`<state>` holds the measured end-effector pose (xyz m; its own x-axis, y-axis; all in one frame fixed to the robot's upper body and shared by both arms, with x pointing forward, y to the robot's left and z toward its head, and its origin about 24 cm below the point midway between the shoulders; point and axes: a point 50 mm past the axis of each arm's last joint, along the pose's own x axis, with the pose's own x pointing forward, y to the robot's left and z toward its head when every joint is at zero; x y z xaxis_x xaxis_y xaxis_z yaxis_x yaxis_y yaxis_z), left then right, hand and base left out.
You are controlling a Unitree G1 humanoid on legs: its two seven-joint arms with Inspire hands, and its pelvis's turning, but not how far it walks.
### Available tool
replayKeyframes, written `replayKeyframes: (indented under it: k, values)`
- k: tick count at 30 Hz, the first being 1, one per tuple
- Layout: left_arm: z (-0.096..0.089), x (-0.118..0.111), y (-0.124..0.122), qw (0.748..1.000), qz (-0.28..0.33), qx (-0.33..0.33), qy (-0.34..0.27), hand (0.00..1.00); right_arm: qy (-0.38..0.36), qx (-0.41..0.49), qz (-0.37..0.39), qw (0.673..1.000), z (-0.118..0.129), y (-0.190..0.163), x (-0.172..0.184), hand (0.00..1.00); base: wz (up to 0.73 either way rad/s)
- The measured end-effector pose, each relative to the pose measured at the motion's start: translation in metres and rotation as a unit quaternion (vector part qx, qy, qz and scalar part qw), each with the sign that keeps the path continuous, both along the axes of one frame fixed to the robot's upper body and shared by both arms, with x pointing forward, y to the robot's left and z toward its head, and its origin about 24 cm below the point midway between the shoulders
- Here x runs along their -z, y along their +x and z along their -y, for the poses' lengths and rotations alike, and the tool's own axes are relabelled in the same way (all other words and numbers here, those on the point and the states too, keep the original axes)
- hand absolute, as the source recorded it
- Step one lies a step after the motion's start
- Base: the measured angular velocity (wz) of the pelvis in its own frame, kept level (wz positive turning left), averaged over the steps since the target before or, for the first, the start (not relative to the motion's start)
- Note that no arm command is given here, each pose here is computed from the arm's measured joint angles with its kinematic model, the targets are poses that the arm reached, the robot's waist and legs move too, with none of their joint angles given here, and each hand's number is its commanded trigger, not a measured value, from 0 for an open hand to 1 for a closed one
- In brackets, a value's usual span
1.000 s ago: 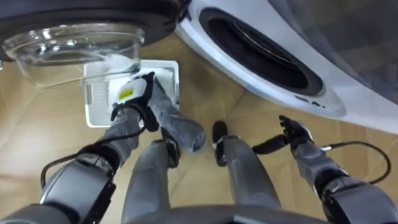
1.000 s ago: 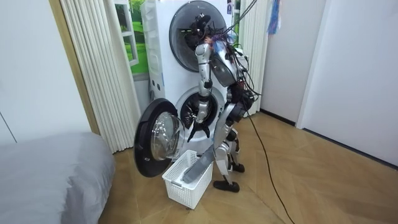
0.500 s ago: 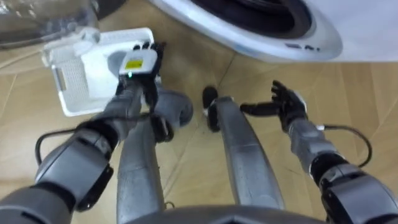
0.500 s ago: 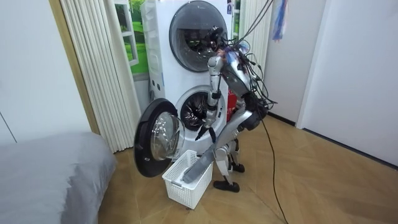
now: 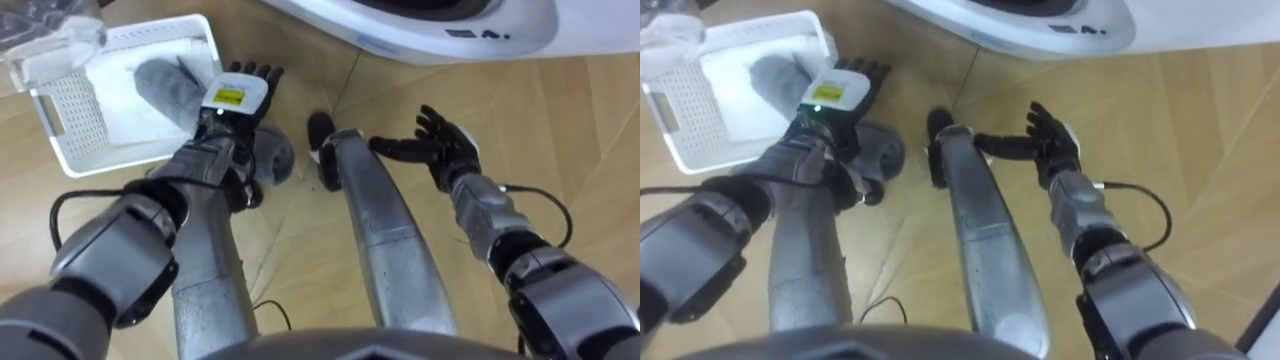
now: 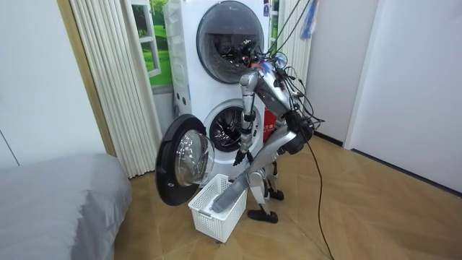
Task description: Put towel into washing machine
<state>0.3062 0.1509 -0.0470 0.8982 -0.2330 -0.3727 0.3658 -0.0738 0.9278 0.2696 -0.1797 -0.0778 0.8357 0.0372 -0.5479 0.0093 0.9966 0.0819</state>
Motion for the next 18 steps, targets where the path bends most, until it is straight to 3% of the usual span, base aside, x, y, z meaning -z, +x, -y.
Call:
replayKeyframes:
  k: [8,14,15,17,18]
  values:
    - [0.008,0.006,-0.003,0.997,-0.065,0.039,0.033,0.00,0.004,-0.039,0.018,0.999,-0.018,0.015,-0.010,0.00,0.00]
    - [0.003,0.010,-0.005,0.992,-0.126,0.010,0.017,0.00,0.014,-0.065,0.020,0.998,-0.033,0.016,-0.011,0.00,0.01]
    - [0.001,0.010,-0.005,0.991,-0.134,0.004,0.015,0.11,0.016,-0.068,0.021,0.997,-0.033,0.016,-0.011,0.00,0.05]
    - [-0.001,0.009,-0.003,0.989,-0.147,0.003,0.020,0.78,0.018,-0.070,0.022,0.997,-0.034,0.017,-0.012,0.00,0.08]
    - [-0.001,0.009,-0.003,0.987,-0.157,0.003,0.023,1.00,0.017,-0.071,0.023,0.997,-0.034,0.017,-0.012,0.00,0.16]
